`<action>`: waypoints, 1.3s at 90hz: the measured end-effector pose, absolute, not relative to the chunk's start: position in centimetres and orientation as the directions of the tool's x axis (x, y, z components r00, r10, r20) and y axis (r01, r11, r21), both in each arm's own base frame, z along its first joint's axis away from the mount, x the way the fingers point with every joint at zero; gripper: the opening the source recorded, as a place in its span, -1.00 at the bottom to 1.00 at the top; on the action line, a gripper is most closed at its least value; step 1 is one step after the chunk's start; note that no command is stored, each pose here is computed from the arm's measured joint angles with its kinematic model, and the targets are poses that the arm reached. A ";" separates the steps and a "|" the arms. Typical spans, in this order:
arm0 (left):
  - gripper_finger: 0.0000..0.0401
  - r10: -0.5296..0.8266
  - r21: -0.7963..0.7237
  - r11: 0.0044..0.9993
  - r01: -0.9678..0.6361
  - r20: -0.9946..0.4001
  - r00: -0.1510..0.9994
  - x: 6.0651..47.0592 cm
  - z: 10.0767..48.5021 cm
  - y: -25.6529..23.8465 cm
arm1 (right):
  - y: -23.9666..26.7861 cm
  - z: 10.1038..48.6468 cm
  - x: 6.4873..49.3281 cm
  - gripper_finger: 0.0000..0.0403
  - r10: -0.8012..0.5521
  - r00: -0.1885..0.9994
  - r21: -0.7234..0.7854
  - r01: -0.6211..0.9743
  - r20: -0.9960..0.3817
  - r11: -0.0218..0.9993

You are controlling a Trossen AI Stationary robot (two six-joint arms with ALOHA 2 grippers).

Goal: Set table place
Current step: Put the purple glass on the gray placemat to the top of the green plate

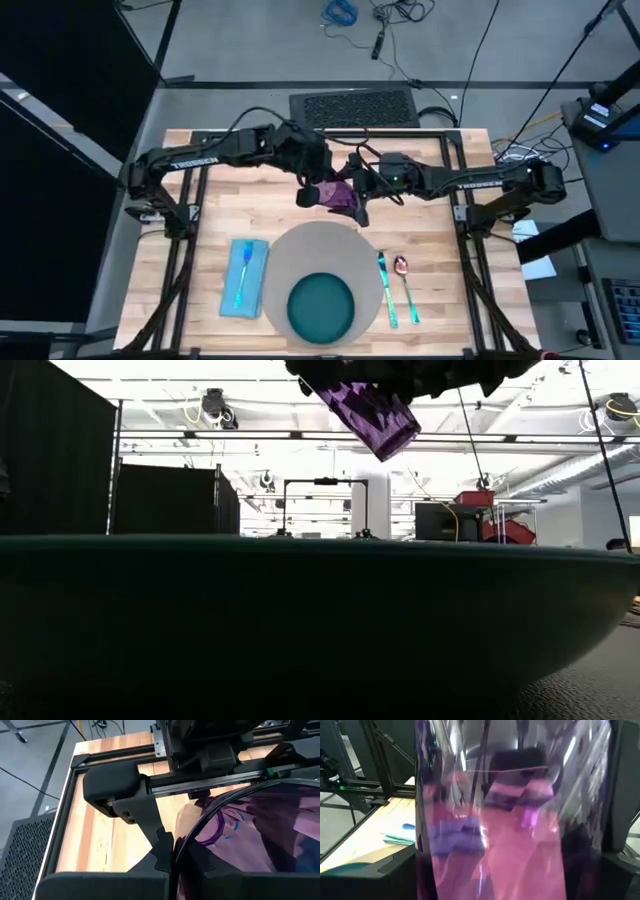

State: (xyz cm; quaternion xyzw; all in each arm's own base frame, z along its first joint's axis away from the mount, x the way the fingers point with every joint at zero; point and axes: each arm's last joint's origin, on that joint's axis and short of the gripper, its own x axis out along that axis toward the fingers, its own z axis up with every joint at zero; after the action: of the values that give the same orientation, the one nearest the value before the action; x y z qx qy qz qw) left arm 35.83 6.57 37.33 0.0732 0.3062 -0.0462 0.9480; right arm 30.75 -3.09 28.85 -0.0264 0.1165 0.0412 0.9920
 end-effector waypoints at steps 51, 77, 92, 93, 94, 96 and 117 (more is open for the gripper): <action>-1.00 -0.106 0.063 0.982 0.176 -0.585 0.804 36.9 36.3 6.8 | -2.8 28.7 30.7 0.89 0.081 0.966 -0.004 -0.085 -0.247 0.996; -0.99 -0.105 0.057 0.984 0.168 -0.579 0.808 36.7 36.6 6.8 | -2.8 28.8 30.8 0.89 0.078 0.968 -0.007 -0.082 -0.240 0.997; -0.94 -0.104 0.058 0.984 0.167 -0.575 0.811 36.7 36.7 6.8 | -2.9 28.9 30.8 0.82 0.074 0.969 -0.008 -0.078 -0.236 0.997; -0.94 -0.104 0.059 0.984 0.168 -0.575 0.812 36.7 36.7 6.8 | -2.9 28.9 30.8 0.81 0.074 0.969 -0.008 -0.078 -0.236 0.997; -0.94 -0.104 0.059 0.984 0.168 -0.574 0.812 36.7 36.7 6.8 | -2.9 28.9 30.8 0.80 0.073 0.969 -0.008 -0.077 -0.237 0.997; -0.94 -0.104 0.059 0.984 0.167 -0.574 0.812 36.7 36.7 6.8 | -2.9 28.9 30.8 0.78 0.072 0.969 -0.008 -0.076 -0.237 0.997; -0.93 -0.103 0.057 0.985 0.165 -0.573 0.813 36.7 36.7 6.8 | -2.9 28.9 30.8 0.75 0.072 0.969 -0.008 -0.076 -0.238 0.997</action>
State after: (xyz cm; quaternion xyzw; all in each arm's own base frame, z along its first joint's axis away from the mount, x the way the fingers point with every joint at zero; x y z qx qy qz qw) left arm 36.70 6.76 36.69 0.0522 0.2974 -0.0706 0.9507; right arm 30.76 -2.87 28.85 -0.0087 0.1197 0.0374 0.9921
